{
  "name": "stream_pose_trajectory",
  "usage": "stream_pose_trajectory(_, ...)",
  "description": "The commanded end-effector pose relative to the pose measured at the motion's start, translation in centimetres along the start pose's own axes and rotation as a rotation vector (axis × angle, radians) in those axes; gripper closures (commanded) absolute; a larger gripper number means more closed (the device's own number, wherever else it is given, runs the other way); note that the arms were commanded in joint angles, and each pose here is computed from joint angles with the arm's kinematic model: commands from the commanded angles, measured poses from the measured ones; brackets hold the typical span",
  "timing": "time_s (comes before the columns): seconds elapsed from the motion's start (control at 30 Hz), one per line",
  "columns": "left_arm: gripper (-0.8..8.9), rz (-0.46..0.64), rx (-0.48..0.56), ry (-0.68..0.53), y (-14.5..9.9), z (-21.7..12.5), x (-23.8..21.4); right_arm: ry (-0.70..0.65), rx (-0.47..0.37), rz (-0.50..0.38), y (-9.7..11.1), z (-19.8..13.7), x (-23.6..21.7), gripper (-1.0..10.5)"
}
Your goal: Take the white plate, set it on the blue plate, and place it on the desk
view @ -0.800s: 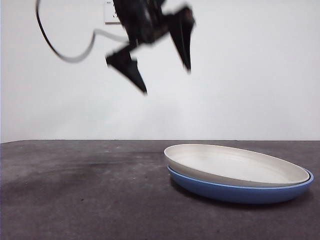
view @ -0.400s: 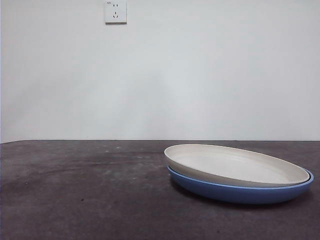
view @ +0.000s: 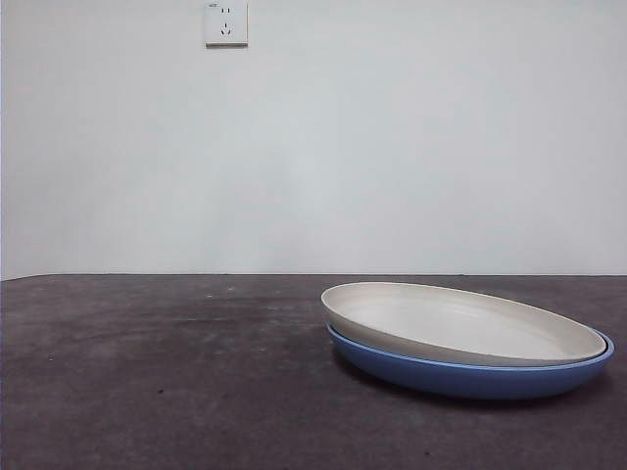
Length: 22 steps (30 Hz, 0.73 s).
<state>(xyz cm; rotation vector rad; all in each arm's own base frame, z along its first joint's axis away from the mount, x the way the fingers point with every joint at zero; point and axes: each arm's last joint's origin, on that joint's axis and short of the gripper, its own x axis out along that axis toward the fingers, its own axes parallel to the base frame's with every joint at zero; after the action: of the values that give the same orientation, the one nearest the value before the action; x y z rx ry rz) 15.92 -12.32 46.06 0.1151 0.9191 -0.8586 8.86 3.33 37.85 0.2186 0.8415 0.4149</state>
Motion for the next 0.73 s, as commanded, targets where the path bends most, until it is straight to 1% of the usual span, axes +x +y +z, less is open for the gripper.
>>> stream_pose_trajectory(0.03,1.74,-0.014,0.050,-0.040,-0.5,-2.4,-0.8,0.026,0.003,-0.003,0.1,1.0,0.8,3.0)
stream_pose_trajectory(0.2,1.74,-0.021,0.109,-0.107,-1.0,-6.5,-2.2,0.146,-0.008,-0.028,-0.4,2.4,3.9,3.0)
stream_pose_trajectory(0.37,1.74,-0.022,0.176,-0.172,-1.4,-9.0,-3.7,0.266,-0.006,-0.056,-1.3,3.8,7.5,3.0)
stream_pose_trajectory(0.43,1.74,-0.022,0.185,-0.195,-1.5,-9.7,-4.1,0.310,0.000,-0.046,-2.0,4.3,9.2,3.0)
stream_pose_trajectory(0.53,1.74,-0.020,0.207,-0.219,-1.7,-10.3,-4.8,0.372,0.036,0.003,-3.4,4.9,12.1,3.0)
stream_pose_trajectory(0.73,1.74,-0.019,0.220,-0.243,-1.8,-10.9,-5.4,0.439,0.115,-0.003,-7.0,4.9,18.0,3.0)
